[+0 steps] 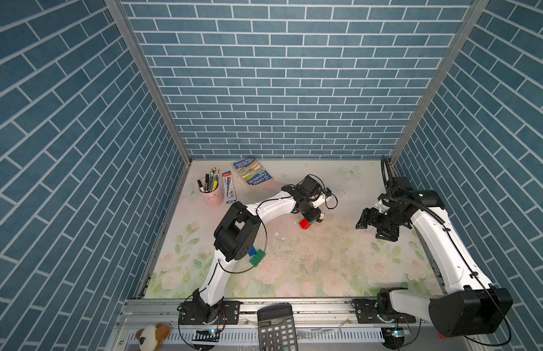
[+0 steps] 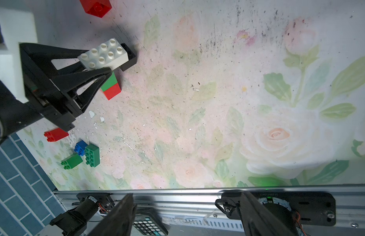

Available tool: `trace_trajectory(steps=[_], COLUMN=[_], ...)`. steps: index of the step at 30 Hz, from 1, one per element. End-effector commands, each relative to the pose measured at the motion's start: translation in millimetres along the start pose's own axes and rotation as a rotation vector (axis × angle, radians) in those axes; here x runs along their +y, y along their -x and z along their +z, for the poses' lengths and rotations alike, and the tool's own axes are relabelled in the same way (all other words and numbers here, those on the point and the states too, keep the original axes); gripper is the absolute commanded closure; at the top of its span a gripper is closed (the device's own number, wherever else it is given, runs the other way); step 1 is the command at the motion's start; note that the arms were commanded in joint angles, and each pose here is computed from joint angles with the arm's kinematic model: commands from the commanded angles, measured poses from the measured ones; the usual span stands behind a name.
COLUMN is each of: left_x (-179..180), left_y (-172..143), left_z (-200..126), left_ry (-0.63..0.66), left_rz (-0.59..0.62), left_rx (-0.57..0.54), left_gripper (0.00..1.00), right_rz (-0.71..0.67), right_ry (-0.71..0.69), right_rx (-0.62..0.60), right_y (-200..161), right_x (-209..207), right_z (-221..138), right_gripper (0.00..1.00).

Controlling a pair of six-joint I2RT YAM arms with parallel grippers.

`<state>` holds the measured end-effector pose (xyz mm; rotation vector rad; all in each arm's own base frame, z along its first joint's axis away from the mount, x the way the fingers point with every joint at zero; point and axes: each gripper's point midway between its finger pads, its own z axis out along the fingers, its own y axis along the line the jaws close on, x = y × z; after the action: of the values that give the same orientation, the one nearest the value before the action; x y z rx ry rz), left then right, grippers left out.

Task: Assemble the letter r with lego
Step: Pick up the lego brick from the center of the board.

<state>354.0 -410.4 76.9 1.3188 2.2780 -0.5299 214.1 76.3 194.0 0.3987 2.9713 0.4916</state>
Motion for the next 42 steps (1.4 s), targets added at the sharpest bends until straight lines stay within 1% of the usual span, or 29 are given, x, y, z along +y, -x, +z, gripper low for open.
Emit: trace_trajectory(steps=[1,4,7,9,12,16,21,25,29,34,38,42], left_x=[-5.5,-1.0,11.4,15.5,22.4,35.7,60.7,78.0,90.0,94.0,94.1,94.4], left_y=[15.2,23.7,24.8,19.7,14.3,8.1,8.8,5.8,2.3,-2.0,-1.9,2.1], left_z=[-24.6,-45.7,-64.4,-72.8,-85.2,-95.2,-107.1,-110.6,-113.7,-116.5,-115.9,-118.8], left_ry=[-0.027,-0.069,-0.08,-0.067,-0.039,-0.013,0.009,0.017,-0.012,-0.025,-0.041,-0.057], left_rz=[-0.062,-0.199,-0.326,-0.366,-0.395,-0.448,-0.553,-0.64,-0.717,-0.759,-0.786,-0.795], left_rx=[-0.054,-0.152,-0.241,-0.264,-0.282,-0.306,-0.385,-0.426,-0.458,-0.468,-0.478,-0.492], left_gripper=[0.81,0.82,0.81,0.81,0.8,0.8,0.81,0.8,0.8,0.8,0.8,0.8], right_rz=[-0.008,-0.002,0.001,0.003,0.002,-0.003,-0.037,-0.109,-0.225,-0.338,-0.417,-0.471], right_ry=[0.006,0.034,0.064,0.076,0.093,0.11,0.144,0.145,0.147,0.181,0.206,0.243], right_rx=[0.007,0.006,0.001,-0.001,-0.002,-0.006,-0.036,-0.041,-0.041,-0.044,-0.094,-0.114], right_y=[-1.4,3.6,9.6,14.3,22.3,33.4,47.7,53.0,55.1,58.0,63.6,65.5], right_x=[0.5,5.5,11.7,14.6,18.7,24.0,37.7,57.1,92.2,136.9,167.2,190.1], right_z=[-1.2,3.0,7.2,10.2,16.3,24.0,31.9,43.5,63.4,87.7,97.0,108.1], right_gripper=[0.18,0.18,0.18,0.18,0.18,0.2,0.23,0.24,0.25,0.26,0.21,0.19])
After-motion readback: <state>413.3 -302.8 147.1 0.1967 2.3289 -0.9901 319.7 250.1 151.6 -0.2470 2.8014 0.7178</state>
